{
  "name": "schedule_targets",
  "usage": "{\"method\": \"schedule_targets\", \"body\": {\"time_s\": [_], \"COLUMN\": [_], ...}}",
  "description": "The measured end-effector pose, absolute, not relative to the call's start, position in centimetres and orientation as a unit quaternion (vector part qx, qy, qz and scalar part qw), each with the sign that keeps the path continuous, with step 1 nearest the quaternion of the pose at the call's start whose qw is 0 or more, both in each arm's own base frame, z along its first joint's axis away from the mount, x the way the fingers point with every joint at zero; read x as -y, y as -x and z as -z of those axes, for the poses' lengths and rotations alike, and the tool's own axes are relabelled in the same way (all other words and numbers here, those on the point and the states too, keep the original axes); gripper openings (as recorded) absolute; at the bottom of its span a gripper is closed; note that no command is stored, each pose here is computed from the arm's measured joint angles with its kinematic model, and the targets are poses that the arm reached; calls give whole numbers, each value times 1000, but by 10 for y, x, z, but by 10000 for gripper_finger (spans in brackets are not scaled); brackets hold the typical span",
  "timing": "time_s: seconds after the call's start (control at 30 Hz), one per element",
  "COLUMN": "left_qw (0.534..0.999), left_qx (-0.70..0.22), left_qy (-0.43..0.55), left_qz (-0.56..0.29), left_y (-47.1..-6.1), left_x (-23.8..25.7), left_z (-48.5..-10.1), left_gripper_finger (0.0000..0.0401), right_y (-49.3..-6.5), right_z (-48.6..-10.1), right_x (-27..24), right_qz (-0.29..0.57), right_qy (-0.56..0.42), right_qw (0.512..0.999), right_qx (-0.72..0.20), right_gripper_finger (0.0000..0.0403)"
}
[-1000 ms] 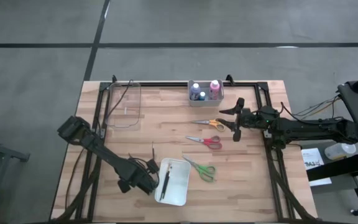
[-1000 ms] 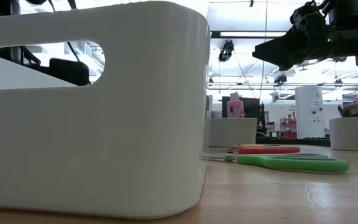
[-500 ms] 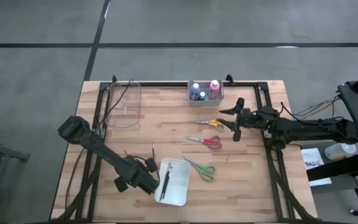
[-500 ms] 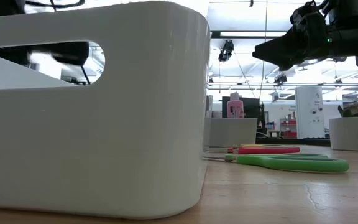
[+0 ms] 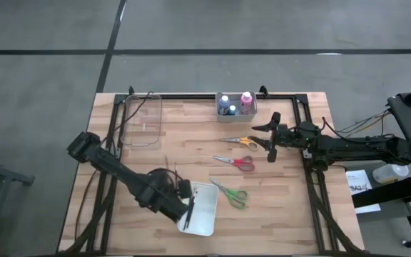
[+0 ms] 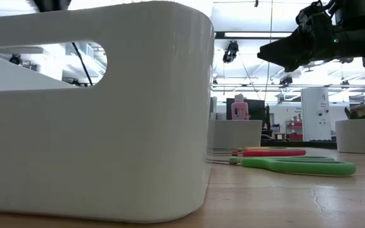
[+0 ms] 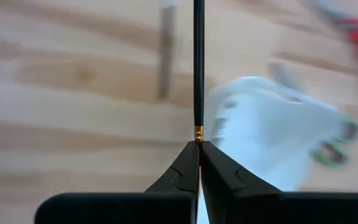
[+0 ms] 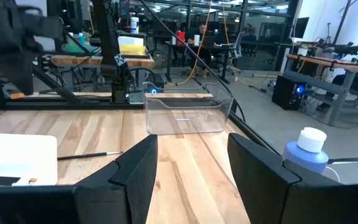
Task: Pick & Place Paint Supplies
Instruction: Put the gold paint brush into the white bin
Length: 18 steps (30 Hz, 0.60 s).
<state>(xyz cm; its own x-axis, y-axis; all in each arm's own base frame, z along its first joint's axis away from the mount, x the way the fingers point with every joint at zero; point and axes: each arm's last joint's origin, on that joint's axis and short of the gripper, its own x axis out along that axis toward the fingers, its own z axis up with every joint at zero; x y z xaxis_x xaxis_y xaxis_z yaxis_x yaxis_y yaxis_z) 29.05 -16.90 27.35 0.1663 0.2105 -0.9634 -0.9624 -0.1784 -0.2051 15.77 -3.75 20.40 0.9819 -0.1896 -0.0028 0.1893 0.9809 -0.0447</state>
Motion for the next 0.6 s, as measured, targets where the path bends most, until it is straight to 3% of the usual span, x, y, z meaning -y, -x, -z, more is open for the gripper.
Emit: {"method": "schedule_targets", "body": {"time_s": [0.17, 0.3, 0.6], "left_qw": [639, 683, 659], "left_qx": [-338, -343, -436], "left_qy": [511, 491, 501], "left_qz": [-465, -419, -353], "left_y": [-305, -316, -334], "left_x": [171, 175, 192], "left_z": [-277, -265, -234], "left_gripper_finger": [10, 10, 10], "right_y": [-158, -158, -158], "right_z": [-204, -204, -204], "right_x": [37, 37, 37], "right_qz": [95, 95, 95], "right_qy": [22, 22, 22], "right_qw": [995, 995, 995], "right_qx": [-4, -4, -4], "right_gripper_finger": [193, 193, 193]}}
